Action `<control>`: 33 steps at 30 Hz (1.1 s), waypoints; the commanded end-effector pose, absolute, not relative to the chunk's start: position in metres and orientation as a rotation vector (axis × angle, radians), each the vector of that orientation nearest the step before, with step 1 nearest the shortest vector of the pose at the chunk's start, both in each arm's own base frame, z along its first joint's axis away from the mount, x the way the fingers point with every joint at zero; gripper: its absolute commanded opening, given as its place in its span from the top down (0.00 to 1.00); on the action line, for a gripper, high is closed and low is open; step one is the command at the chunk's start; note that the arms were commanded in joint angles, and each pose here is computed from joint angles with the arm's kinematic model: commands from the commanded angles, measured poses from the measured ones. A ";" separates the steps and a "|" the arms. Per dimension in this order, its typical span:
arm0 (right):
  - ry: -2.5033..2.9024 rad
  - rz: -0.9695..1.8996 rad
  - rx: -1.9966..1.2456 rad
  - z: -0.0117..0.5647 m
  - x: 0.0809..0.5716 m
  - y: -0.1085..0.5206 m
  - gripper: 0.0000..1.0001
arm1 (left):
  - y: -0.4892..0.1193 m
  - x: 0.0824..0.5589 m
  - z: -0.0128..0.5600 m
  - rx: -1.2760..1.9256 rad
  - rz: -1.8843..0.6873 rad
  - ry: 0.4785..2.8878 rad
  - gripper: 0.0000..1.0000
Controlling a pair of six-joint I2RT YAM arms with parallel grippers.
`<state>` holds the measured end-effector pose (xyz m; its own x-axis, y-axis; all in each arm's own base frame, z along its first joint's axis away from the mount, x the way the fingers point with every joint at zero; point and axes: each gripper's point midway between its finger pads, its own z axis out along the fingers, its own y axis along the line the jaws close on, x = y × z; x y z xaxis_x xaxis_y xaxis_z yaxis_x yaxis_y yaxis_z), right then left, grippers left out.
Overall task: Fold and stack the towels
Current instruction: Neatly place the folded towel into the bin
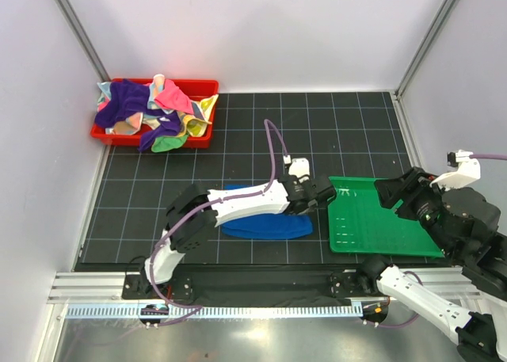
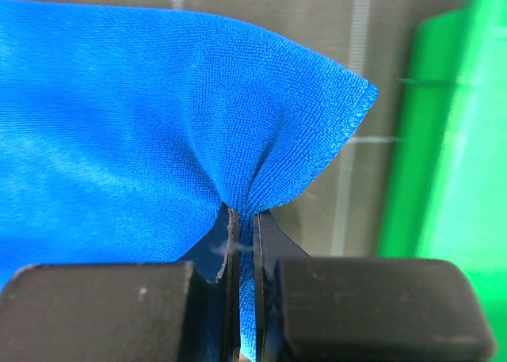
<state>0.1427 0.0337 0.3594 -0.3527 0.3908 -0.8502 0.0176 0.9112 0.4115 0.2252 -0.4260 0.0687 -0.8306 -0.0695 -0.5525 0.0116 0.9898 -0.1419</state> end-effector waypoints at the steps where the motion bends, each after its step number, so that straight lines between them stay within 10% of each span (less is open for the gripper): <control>1: 1.874 0.373 0.294 0.370 0.139 0.025 0.38 | -0.456 0.227 0.129 -0.056 -0.447 2.485 1.00; 33: 1.712 0.482 0.266 0.400 0.085 -0.013 0.38 | -0.675 0.200 0.207 -0.088 -1.438 2.365 1.00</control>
